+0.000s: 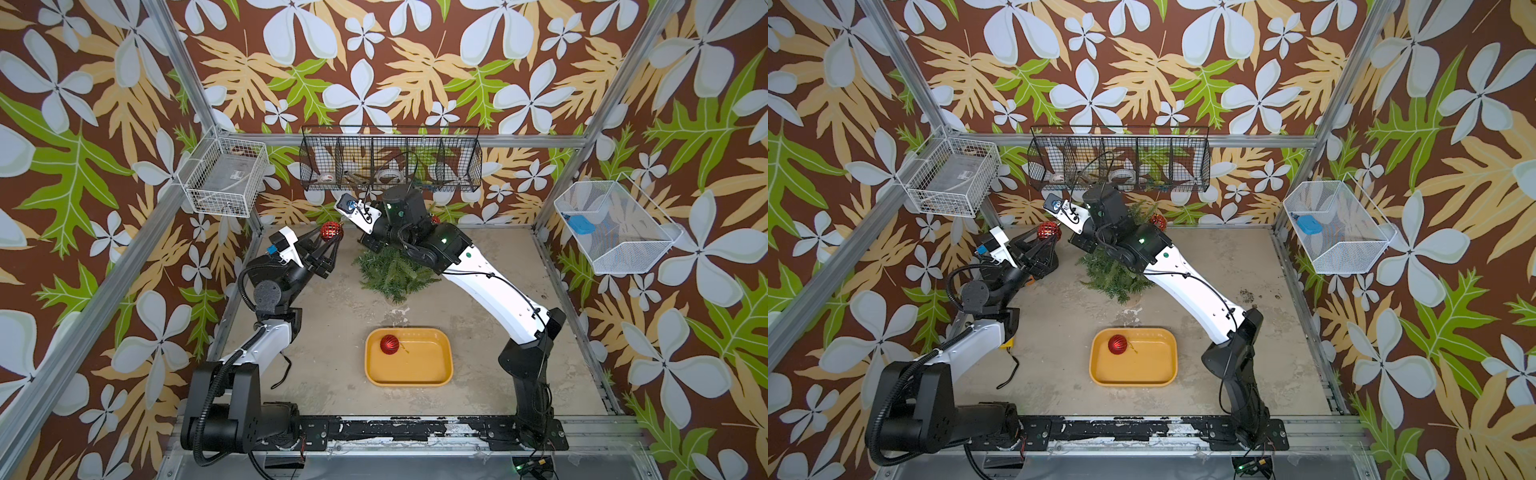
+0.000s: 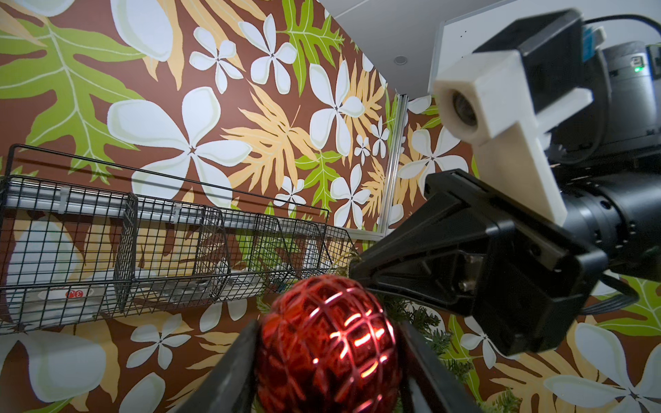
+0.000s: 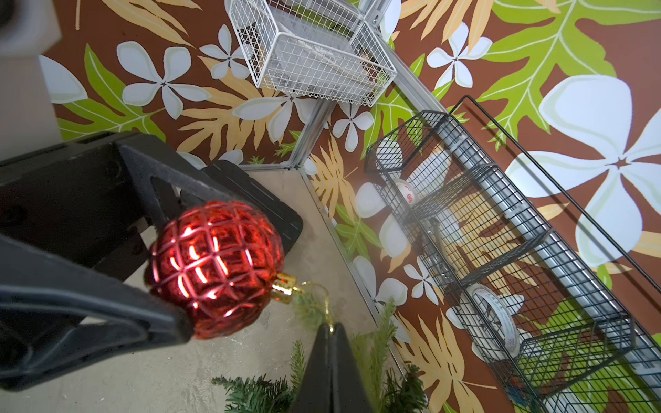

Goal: Decorate the small christmas tree with ornaments
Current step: Hang an ornament on the christmas tree.

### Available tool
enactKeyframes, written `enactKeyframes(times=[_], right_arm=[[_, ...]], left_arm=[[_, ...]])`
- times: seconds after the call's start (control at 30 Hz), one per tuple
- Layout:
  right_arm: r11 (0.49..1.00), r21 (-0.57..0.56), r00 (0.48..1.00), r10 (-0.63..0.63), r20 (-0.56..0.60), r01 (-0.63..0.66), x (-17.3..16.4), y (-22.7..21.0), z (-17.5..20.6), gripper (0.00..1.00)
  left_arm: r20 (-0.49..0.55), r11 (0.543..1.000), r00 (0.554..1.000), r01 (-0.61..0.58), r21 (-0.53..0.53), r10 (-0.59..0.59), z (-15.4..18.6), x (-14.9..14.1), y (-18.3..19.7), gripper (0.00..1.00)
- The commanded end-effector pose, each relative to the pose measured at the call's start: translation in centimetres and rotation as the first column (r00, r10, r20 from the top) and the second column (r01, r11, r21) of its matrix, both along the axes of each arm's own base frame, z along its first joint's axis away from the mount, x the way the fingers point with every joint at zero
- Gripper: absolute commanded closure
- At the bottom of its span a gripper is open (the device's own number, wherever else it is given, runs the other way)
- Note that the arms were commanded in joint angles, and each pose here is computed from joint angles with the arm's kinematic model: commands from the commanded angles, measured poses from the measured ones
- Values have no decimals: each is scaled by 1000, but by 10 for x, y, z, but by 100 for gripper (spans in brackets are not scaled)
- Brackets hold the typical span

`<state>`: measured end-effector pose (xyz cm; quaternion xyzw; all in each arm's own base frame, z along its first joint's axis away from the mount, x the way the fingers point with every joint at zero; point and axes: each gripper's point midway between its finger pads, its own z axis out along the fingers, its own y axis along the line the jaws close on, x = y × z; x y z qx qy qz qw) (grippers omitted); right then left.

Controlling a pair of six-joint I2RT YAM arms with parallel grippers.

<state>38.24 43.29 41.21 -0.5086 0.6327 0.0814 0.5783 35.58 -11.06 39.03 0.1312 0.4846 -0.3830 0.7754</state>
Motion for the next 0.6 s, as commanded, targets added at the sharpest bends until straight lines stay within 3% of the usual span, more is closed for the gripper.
enactKeyframes(times=[0.0,0.57], right_arm=[[1000,-13,1000,-11,4,11,2,-2,-2,100],[999,-32,1000,-21,-1,21,3,-3,-7,100]], left_arm=[[21,1000,1000,20,0,-20,4,-4,-2,85],[10,998,998,60,-8,-60,-6,-7,-5,86]])
